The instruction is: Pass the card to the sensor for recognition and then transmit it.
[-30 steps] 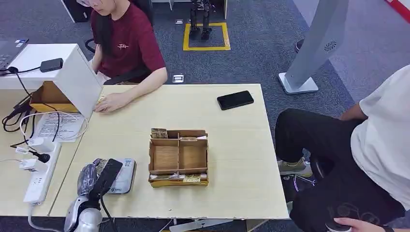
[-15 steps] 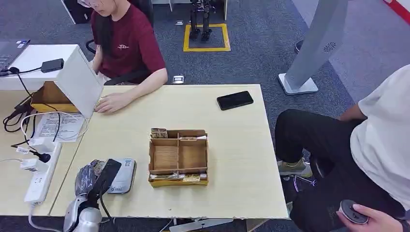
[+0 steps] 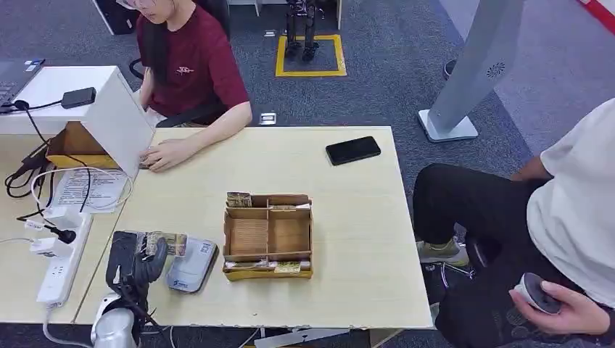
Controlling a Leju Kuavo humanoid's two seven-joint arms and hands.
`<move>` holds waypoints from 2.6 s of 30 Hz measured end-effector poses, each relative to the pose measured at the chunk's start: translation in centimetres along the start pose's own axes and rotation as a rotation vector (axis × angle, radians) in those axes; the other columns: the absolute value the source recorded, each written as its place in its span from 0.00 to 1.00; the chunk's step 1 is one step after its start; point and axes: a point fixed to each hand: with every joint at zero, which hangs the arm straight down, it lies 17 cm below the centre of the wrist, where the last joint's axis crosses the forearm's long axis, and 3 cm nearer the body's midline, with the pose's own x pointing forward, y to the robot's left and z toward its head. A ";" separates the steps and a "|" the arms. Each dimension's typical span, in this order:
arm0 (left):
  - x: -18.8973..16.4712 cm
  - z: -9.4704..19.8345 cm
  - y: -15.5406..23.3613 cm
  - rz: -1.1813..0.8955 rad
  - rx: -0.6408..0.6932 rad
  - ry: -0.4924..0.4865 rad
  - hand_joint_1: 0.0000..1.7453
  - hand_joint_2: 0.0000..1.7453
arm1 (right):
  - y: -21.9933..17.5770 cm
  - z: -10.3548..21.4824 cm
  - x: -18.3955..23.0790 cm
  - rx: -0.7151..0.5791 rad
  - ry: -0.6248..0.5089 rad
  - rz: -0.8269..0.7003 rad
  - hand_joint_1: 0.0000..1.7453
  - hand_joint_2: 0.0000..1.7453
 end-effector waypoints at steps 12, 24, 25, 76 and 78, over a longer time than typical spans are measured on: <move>9.8 -4.3 2.9 0.155 0.101 -0.208 1.00 1.00 | -0.3 -0.2 0.4 0.015 -0.001 0.019 0.00 1.00; 20.9 -5.1 2.1 -0.959 0.369 -0.586 1.00 1.00 | -0.5 -0.3 1.2 0.022 -0.022 0.070 0.00 1.00; 21.3 -5.0 1.9 -1.020 0.388 -0.605 1.00 1.00 | -0.5 -0.3 1.3 0.023 -0.026 0.073 0.00 1.00; 19.0 -6.9 -2.6 -1.135 0.264 -0.608 0.00 1.00 | -0.9 -0.4 1.7 0.015 -0.034 0.110 0.00 1.00; 19.1 -6.9 -2.6 -1.133 0.264 -0.607 0.00 1.00 | -0.9 -0.4 1.6 0.015 -0.034 0.110 0.00 1.00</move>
